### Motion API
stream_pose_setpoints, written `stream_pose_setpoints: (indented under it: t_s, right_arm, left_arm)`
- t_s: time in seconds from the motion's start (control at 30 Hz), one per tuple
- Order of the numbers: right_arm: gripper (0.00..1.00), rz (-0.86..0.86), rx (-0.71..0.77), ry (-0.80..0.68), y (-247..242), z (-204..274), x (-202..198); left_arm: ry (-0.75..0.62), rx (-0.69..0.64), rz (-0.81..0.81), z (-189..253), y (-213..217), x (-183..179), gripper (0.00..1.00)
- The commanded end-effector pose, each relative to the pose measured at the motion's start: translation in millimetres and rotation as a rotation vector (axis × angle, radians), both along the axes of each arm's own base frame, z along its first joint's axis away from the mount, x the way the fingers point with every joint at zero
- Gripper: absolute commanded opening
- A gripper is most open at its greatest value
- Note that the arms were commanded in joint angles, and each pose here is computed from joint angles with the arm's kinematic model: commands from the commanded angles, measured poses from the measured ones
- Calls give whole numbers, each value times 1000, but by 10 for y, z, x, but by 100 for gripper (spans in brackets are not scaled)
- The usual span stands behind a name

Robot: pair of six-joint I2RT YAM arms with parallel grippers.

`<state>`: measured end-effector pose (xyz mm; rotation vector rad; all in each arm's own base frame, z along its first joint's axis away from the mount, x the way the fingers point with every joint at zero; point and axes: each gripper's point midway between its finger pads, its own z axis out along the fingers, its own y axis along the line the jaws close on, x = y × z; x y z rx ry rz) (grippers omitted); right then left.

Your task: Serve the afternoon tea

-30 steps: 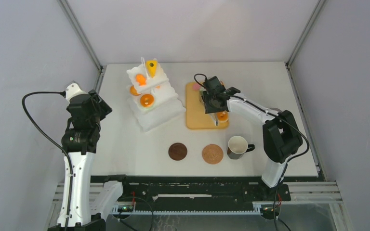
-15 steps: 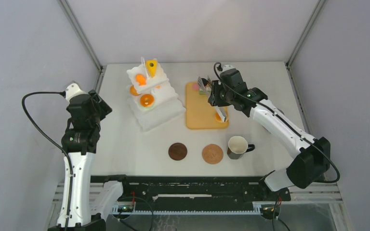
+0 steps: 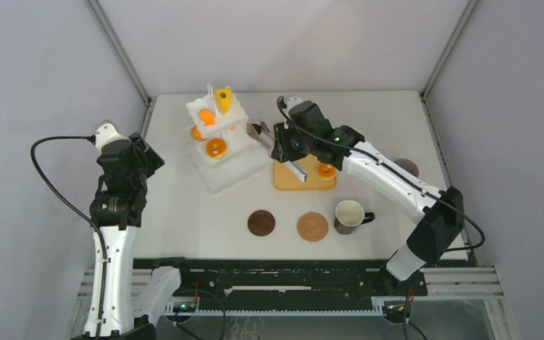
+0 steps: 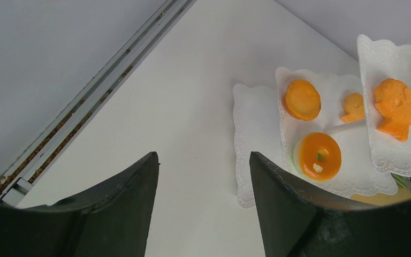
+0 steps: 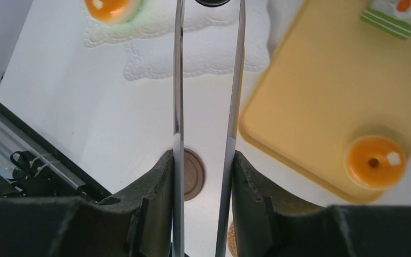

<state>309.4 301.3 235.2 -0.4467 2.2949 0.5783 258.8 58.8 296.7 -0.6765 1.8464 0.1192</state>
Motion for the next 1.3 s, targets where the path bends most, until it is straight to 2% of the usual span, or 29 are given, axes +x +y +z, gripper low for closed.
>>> stream_pose_setpoints:
  t_s: [0.0,0.23,0.53,1.1,1.27]
  right_arm:
    - [23,69,62,-92,335,331,81]
    - [26,119,43,-52,638,156,112]
    - [51,124,30,-47,731,108,106]
    - [55,85,80,-116,565,444,13]
    - [50,52,70,-122,442,435,-25]
  left_arm:
    - [-29,13,10,90,34,-22,68]
    - [-28,21,14,94,47,-34,68]
    - [-21,28,19,75,59,-48,68]
    - [-26,23,14,76,47,-61,68]
    - [-27,22,13,77,45,-62,68]
